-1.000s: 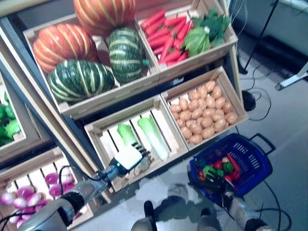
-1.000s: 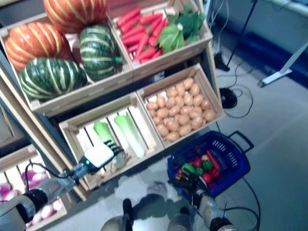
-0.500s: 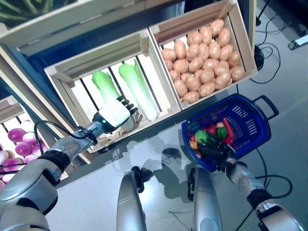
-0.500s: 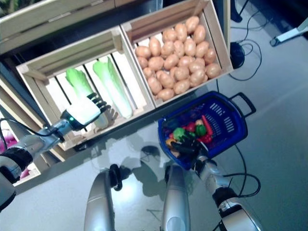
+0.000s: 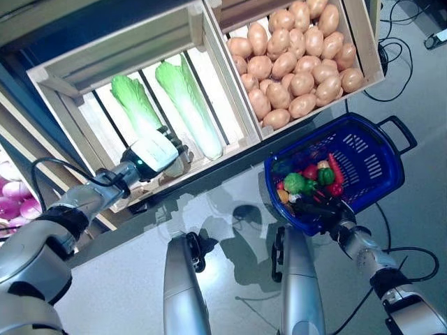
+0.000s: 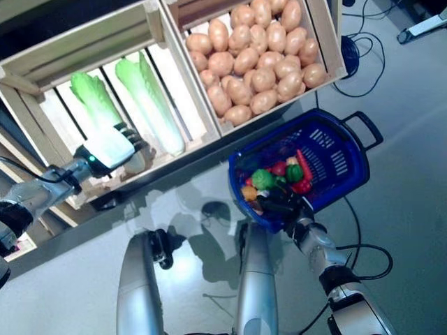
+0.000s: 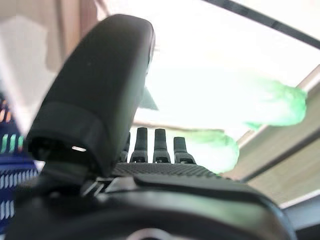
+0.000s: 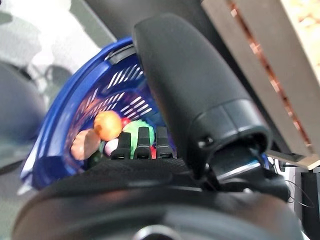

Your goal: Put vegetables into the basket

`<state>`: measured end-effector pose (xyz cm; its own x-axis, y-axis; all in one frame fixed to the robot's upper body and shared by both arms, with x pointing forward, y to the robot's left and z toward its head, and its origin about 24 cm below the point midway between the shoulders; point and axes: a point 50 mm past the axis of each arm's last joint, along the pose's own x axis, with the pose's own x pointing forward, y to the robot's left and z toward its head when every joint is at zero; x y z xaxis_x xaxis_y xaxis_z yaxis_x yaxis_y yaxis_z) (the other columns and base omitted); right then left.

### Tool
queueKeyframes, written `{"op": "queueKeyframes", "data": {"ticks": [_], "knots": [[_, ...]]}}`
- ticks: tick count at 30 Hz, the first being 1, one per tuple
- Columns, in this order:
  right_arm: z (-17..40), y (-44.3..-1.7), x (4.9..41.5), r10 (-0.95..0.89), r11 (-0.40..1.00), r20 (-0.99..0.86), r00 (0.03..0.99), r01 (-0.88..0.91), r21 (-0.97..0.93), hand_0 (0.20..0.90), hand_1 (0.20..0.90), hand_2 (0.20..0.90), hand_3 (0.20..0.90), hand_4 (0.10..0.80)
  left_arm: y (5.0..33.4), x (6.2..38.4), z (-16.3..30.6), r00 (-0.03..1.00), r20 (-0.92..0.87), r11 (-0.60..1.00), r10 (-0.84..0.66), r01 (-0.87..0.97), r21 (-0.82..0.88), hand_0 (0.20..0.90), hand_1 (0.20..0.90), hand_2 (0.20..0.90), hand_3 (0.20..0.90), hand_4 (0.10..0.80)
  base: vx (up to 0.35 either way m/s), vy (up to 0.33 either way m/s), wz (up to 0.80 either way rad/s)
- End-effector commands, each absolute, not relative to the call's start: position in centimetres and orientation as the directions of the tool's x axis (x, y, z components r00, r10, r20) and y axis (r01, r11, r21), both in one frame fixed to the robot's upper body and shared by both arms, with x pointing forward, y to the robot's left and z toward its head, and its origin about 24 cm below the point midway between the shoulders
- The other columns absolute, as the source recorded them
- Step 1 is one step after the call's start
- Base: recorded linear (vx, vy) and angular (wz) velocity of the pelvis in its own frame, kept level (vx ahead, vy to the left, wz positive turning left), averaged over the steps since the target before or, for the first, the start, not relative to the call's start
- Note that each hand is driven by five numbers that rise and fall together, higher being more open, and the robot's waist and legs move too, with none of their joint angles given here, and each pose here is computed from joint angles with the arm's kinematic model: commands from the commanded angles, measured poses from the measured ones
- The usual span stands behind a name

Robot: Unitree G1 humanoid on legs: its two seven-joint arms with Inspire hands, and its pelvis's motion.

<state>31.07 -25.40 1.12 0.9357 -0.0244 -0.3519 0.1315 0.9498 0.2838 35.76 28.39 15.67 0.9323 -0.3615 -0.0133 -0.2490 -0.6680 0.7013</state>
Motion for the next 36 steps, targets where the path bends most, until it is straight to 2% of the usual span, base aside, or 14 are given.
{"op": "queueKeyframes", "data": {"ticks": [1,10,21,22,23,25,36], "knots": [[4.4,-27.3,31.3,-0.049,0.924,-0.215,0.975,0.126,0.36,0.9,0.9,0.9,0.9,0.8,30.4,35.8,21.7,0.945,0.135,-0.696,-0.298,-0.312,0.646,0.9,0.9,0.9,0.9,0.8,-0.013,-0.007,-0.04],[7.9,-27.9,32.1,-0.074,0.91,-0.086,0.994,0.103,0.403,0.9,0.9,0.9,0.9,0.8,31.4,36.2,24.8,0.977,0.109,-0.786,-0.183,-0.212,0.581,0.9,0.9,0.9,0.9,0.8,-0.019,-0.007,-0.02],[9.2,-29.2,32.0,-0.15,0.877,-0.022,0.988,0.143,0.458,0.9,0.9,0.9,0.9,0.8,33.5,36.0,26.8,0.994,0.112,-0.789,0.002,-0.067,0.611,0.9,0.9,0.9,0.9,0.8,0.0,0.018,-0.04],[9.3,-29.0,32.0,-0.144,0.878,-0.014,0.989,0.134,0.46,0.9,0.9,0.9,0.9,0.8,33.6,36.0,26.7,0.995,0.101,-0.79,0.014,-0.051,0.611,0.542,0.542,0.542,0.542,0.562,-0.002,-0.007,-0.08],[9.3,-28.9,31.9,-0.135,0.879,-0.005,0.991,0.122,0.46,0.9,0.9,0.9,0.9,0.8,33.8,35.9,26.5,0.996,0.087,-0.787,0.029,-0.031,0.616,0.3,0.3,0.3,0.3,0.4,0.009,-0.007,-0.03],[9.3,-28.7,31.8,-0.124,0.884,0.006,0.992,0.108,0.455,0.9,0.9,0.9,0.9,0.8,34.5,35.6,26.1,0.996,0.064,-0.774,0.064,0.009,0.633,0.3,0.3,0.3,0.3,0.4,0.012,-0.004,0.02],[9.2,-27.4,32.2,-0.115,0.881,0.004,0.993,0.1,0.462,0.9,0.9,0.9,0.9,0.8,34.7,35.1,23.9,1.0,0.01,-0.735,0.008,-0.001,0.678,0.3,0.3,0.3,0.3,0.4,0.001,0.0,0.0]]}}
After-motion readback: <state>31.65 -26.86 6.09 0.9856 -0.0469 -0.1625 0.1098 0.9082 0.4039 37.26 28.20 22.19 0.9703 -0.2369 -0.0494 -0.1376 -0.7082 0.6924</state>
